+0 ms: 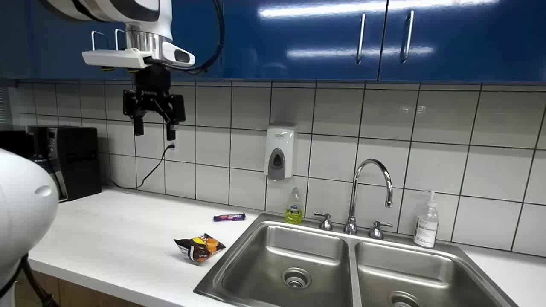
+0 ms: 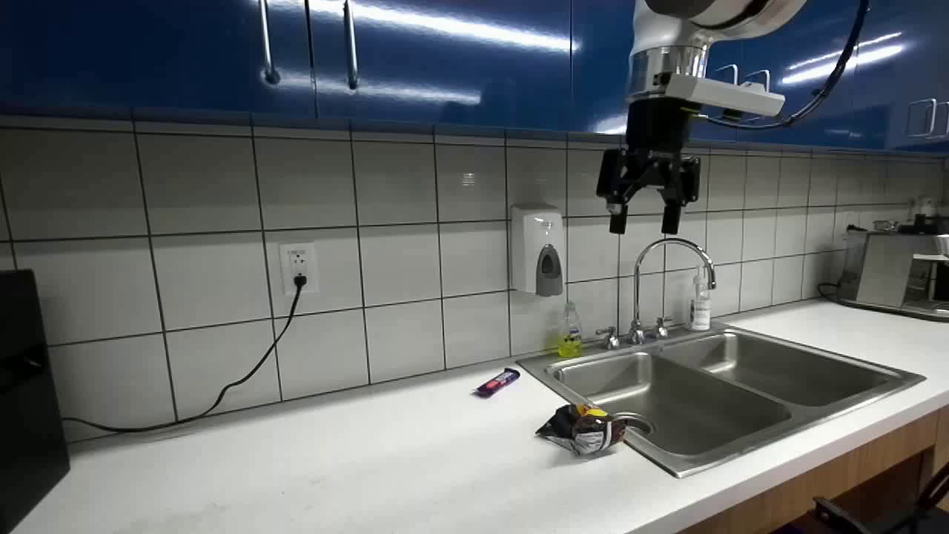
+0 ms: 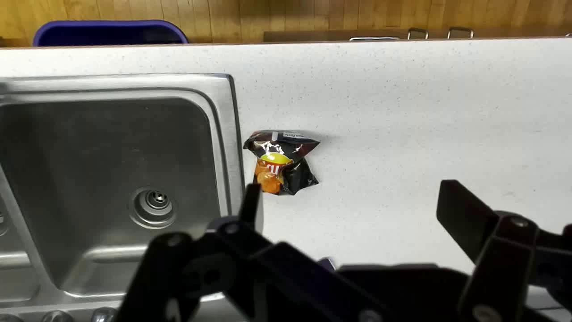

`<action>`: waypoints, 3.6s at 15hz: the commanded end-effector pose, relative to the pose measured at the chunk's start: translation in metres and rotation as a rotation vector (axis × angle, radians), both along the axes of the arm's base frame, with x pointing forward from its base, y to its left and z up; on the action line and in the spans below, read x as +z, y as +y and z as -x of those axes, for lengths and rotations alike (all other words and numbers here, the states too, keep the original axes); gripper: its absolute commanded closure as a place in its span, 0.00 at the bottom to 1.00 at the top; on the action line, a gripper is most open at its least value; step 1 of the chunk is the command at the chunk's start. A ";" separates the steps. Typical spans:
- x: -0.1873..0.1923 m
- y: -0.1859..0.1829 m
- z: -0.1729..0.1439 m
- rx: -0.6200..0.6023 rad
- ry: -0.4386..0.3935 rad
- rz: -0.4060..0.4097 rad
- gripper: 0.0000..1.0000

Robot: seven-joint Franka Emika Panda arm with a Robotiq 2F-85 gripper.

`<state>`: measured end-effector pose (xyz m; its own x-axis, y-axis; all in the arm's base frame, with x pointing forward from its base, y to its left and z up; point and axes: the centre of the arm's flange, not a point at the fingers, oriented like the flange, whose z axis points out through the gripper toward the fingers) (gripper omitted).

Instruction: Place the bag of chips in the sink.

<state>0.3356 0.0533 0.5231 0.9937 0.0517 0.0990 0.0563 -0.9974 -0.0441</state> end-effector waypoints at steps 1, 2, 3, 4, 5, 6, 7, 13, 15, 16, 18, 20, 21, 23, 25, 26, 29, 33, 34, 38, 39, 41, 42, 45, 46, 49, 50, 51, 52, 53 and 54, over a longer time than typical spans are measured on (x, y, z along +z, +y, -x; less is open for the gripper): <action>0.000 0.000 0.000 0.000 0.001 0.000 0.00; 0.000 0.000 0.000 0.000 0.000 0.000 0.00; 0.000 0.000 0.000 0.000 0.000 0.000 0.00; 0.000 0.000 0.000 0.000 0.000 0.000 0.00; 0.000 0.000 0.000 0.000 0.000 0.000 0.00; 0.000 0.000 0.000 0.000 0.000 0.000 0.00; -0.003 -0.001 -0.004 -0.004 0.014 0.017 0.00; -0.040 -0.011 -0.020 -0.033 0.128 0.085 0.00; -0.054 -0.014 -0.019 -0.043 0.156 0.096 0.00; -0.059 -0.016 -0.018 -0.051 0.151 0.073 0.00; -0.070 -0.017 -0.017 -0.064 0.137 0.064 0.00; -0.084 -0.017 -0.017 -0.064 0.126 0.057 0.00; -0.092 -0.017 -0.017 -0.059 0.122 0.051 0.00; -0.107 -0.017 -0.016 -0.054 0.117 0.054 0.00; -0.125 -0.017 -0.016 -0.047 0.116 0.056 0.00; -0.135 -0.017 -0.016 -0.041 0.120 0.058 0.00; -0.158 -0.013 -0.019 -0.017 0.125 0.059 0.00; -0.186 -0.005 -0.032 0.008 0.110 0.059 0.00; -0.192 -0.003 -0.037 0.015 0.106 0.062 0.00; -0.216 0.004 -0.060 0.042 0.083 0.064 0.00; -0.221 0.004 -0.066 0.046 0.080 0.064 0.00; -0.231 0.006 -0.078 0.051 0.076 0.064 0.00; -0.235 0.006 -0.086 0.056 0.078 0.062 0.00; -0.246 0.009 -0.107 0.072 0.083 0.065 0.00; -0.250 0.010 -0.116 0.080 0.084 0.067 0.00; -0.257 0.010 -0.139 0.096 0.089 0.078 0.00; -0.259 0.009 -0.145 0.098 0.092 0.082 0.00; -0.261 0.008 -0.152 0.100 0.094 0.087 0.00; -0.264 0.006 -0.159 0.100 0.102 0.092 0.00; -0.267 0.004 -0.165 0.098 0.108 0.097 0.00; -0.271 0.002 -0.171 0.094 0.123 0.102 0.00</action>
